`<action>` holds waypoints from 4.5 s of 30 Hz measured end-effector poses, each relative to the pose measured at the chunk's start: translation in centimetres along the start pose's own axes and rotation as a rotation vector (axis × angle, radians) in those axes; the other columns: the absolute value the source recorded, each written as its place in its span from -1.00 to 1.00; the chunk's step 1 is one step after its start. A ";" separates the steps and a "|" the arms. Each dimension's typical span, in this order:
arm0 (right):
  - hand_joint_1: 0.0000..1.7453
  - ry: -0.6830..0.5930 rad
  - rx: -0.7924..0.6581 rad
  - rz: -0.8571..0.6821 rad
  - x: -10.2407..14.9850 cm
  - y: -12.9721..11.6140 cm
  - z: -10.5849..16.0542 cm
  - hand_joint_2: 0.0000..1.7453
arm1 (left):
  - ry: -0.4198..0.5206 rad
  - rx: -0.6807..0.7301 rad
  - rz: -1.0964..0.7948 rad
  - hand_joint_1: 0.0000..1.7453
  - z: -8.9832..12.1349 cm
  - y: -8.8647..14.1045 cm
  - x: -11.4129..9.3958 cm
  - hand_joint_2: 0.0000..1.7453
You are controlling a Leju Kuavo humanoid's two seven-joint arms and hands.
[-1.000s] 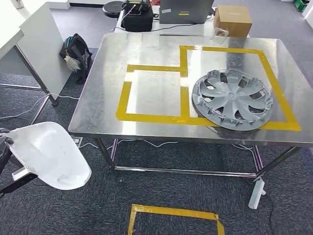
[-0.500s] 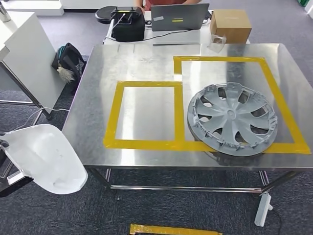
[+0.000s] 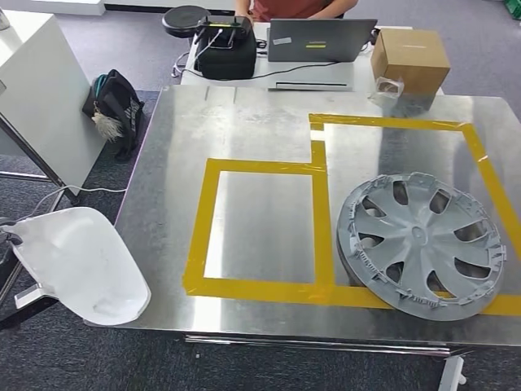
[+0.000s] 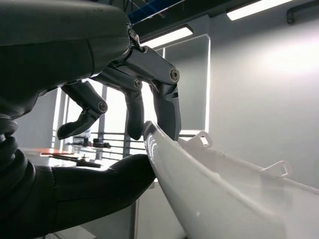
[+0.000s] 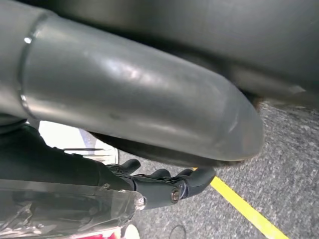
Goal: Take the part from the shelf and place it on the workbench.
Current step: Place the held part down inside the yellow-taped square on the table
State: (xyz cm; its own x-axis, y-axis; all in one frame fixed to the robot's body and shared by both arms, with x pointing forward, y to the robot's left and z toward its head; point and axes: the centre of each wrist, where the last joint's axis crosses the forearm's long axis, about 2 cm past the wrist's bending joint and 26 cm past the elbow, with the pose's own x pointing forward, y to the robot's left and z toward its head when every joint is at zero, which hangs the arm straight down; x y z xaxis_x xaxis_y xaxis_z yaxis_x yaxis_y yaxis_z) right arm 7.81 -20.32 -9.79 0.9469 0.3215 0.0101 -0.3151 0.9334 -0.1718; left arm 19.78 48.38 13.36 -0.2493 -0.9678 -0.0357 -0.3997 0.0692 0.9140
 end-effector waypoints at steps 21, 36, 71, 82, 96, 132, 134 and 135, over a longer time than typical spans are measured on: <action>-1.00 -0.029 0.000 0.022 0.7 0.0 0.2 -1.00 | -0.068 0.012 0.032 1.00 1.2 0.0 0.4 1.00; -1.00 -0.052 -0.004 0.053 1.5 -0.1 0.3 -1.00 | -0.268 -0.132 0.077 1.00 -0.5 -1.2 3.9 1.00; -1.00 -0.083 0.000 0.082 2.6 0.5 0.8 -1.00 | -0.492 -0.140 0.125 1.00 -10.8 -3.1 11.9 1.00; -1.00 -0.082 0.007 0.090 2.5 0.5 0.8 -1.00 | -0.622 -0.108 0.234 1.00 -19.8 -2.1 20.8 1.00; -1.00 -0.089 0.009 0.112 2.7 0.5 0.8 -1.00 | -0.654 -0.104 0.255 1.00 -21.2 -2.5 22.5 1.00; -1.00 -0.088 0.008 0.111 2.6 0.6 0.8 -1.00 | -0.482 -0.097 0.221 -1.00 -19.8 -4.5 19.0 -1.00; -1.00 -0.087 0.005 0.110 2.5 0.6 0.8 -1.00 | -0.468 -0.089 0.222 -1.00 -19.6 -4.6 18.7 -1.00; -1.00 -0.086 0.005 0.110 2.5 0.6 0.8 -1.00 | -0.462 -0.087 0.222 -1.00 -19.4 -4.6 18.6 -1.00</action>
State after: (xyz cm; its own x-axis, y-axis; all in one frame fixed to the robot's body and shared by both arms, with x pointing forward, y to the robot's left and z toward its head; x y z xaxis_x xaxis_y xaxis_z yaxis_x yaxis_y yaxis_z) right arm 9.94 -18.80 -9.08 0.8976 0.4342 0.0764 -0.4171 0.8924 -0.1719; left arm 34.15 25.39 16.33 -0.6910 -0.7228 0.0059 -0.2233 0.2213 0.9493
